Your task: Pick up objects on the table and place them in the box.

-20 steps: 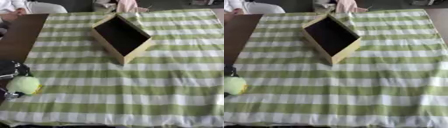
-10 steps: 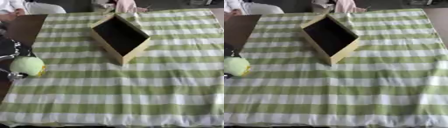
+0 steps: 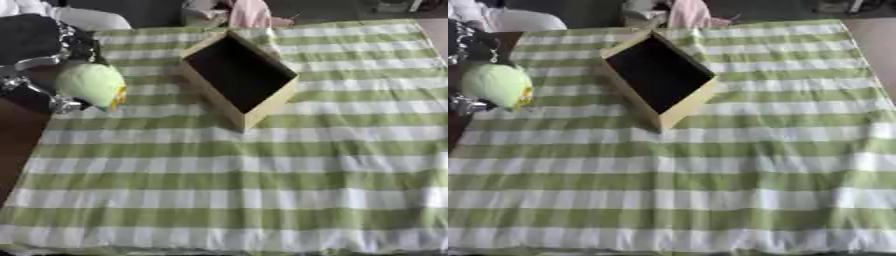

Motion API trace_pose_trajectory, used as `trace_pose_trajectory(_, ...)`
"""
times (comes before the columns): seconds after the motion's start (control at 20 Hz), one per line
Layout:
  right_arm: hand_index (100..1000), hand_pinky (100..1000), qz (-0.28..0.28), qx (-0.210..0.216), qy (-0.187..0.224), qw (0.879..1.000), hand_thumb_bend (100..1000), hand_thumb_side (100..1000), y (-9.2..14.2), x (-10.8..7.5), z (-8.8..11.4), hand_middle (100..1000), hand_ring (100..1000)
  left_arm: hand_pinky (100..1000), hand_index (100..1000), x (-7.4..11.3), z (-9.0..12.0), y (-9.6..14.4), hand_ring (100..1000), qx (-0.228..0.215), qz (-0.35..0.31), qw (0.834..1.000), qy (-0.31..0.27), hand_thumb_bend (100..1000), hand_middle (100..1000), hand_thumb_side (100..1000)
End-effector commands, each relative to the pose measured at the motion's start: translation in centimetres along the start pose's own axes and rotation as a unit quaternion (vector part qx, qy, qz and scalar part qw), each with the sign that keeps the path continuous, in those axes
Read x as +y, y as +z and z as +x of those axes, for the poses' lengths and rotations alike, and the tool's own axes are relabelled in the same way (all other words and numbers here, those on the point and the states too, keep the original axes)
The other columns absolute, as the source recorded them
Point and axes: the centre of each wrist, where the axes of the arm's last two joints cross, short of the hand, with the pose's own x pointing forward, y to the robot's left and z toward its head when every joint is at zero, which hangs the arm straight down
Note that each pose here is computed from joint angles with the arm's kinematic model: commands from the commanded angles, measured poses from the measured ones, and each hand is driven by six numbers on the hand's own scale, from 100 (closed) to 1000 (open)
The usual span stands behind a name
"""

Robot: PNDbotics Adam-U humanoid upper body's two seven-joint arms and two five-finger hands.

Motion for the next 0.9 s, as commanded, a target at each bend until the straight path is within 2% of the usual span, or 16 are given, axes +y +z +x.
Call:
trace_pose_trajectory(0.05,829,670,0.007,-0.017,0.001,1.0,100,1000,-0.6,-0.3,0.8,613,679,192,648,1.5,-0.2,-2.1,428,-0.02,0.016,1.0,0.002,107,515,100)
trace_pose_trajectory(0.25,829,670,0.011,-0.018,-0.005,1.0,100,1000,-0.7,0.0,0.8,612,679,183,642,2.8,-0.5,-5.6,423,-0.042,0.034,0.998,0.013,100,507,100)
trace_pose_trajectory(0.65,829,668,0.017,-0.023,-0.02,0.999,100,1000,-1.0,0.6,1.0,611,677,159,633,4.8,-1.1,-11.7,409,-0.057,0.064,0.996,0.029,100,491,100)
trace_pose_trajectory(0.9,829,667,0.019,-0.029,-0.032,0.999,100,1000,-1.3,1.1,1.2,610,677,156,632,5.0,-0.8,-15.0,408,-0.054,0.08,0.995,0.042,100,488,103)
